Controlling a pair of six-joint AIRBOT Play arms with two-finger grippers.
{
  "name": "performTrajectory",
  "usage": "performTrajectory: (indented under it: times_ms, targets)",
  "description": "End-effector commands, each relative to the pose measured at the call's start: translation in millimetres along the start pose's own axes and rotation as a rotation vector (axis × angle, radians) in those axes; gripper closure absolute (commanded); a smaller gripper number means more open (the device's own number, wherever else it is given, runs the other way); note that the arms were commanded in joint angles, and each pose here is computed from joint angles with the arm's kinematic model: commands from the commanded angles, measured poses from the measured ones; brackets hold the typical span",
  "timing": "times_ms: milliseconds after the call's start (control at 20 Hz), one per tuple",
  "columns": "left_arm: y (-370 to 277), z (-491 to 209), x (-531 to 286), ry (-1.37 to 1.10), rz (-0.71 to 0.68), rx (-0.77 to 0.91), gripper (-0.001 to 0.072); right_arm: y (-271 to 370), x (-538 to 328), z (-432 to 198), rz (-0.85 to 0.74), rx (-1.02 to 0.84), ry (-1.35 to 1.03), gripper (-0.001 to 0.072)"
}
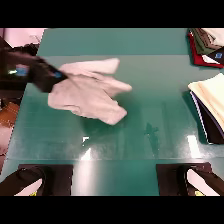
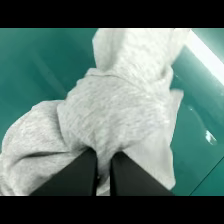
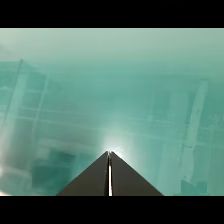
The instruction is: Fold the shirts.
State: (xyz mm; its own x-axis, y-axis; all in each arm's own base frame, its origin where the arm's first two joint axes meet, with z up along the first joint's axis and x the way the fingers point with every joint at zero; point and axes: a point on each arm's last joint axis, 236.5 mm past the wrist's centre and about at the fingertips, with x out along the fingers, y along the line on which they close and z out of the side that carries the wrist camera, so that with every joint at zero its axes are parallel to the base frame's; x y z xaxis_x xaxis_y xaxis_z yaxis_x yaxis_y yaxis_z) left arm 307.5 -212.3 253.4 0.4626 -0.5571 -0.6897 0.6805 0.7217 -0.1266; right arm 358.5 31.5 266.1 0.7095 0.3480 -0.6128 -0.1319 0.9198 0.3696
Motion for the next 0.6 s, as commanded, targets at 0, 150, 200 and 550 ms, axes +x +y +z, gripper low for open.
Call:
performTrajectory:
  times_ms: [0,150,200,550]
  targets:
    - [-0.4,-0.5,78.3,0.098,-0.071,0.038,0.0681,0.5,-0.3,0.3,0.001,0.000,-0.001,0.0695]
    - [29.6,-26.6,139.6,0.221,-0.051,0.016,0.0679,0.5,-0.2,0.1,0.001,0.000,0.000,0.0695]
    - [41.5,-32.5,146.9,0.243,-0.029,0.007,0.0531,0.4,-0.3,0.2,0.000,0.000,-0.001,0.0695]
    - [93.0,-87.6,120.7,0.388,-0.018,-0.267,0.0209,0.1,-0.1,0.6,0.000,0.000,-0.002,0.0695]
